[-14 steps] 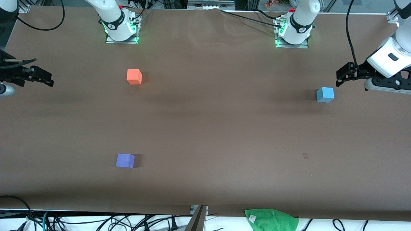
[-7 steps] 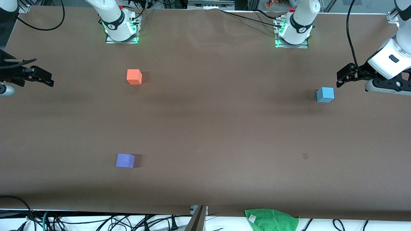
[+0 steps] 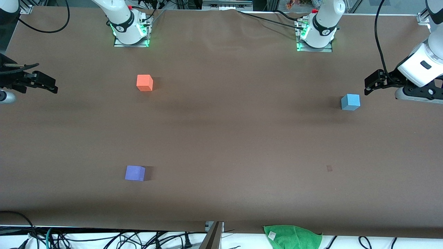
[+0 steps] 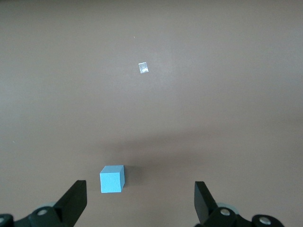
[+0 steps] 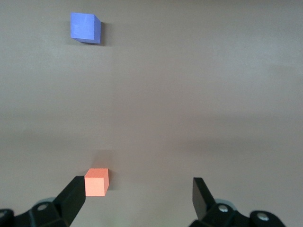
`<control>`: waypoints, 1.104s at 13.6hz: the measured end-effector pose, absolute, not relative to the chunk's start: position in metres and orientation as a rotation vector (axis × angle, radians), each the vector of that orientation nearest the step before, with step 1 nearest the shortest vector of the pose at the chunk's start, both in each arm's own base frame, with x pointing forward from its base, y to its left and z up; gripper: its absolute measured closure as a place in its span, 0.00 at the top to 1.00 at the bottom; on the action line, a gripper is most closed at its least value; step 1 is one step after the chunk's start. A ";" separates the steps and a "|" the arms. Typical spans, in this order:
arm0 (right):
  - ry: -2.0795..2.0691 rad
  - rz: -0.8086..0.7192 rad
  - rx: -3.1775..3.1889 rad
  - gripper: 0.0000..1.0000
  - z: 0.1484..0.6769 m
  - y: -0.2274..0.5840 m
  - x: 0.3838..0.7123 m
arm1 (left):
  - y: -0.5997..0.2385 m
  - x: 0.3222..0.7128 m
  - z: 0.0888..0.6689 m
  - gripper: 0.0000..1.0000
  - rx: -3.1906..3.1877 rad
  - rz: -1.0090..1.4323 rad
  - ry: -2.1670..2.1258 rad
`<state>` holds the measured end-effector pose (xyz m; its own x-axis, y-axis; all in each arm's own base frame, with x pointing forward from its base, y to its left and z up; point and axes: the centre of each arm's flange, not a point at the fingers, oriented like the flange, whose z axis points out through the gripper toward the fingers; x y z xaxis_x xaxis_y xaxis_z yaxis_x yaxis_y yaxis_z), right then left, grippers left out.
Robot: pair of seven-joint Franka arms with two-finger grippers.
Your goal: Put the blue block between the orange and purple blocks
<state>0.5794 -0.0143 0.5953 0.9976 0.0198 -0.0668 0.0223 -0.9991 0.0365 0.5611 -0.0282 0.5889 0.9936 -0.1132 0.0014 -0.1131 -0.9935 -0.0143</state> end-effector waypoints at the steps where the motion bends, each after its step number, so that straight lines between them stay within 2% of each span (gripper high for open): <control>1: 0.033 -0.103 3.103 1.00 0.595 -0.014 0.579 | -0.029 0.562 0.588 1.00 -3.123 0.000 0.179; 7: 0.033 -0.096 3.103 1.00 0.596 -0.014 0.580 | -0.011 0.578 0.541 1.00 -3.130 0.157 0.135; 11: 0.033 -0.095 3.103 1.00 0.596 -0.014 0.580 | 0.064 0.583 0.498 1.00 -3.125 0.324 -0.042; 15: 0.034 -0.094 3.103 1.00 0.596 -0.014 0.580 | 0.090 0.585 0.460 1.00 -3.073 0.239 0.038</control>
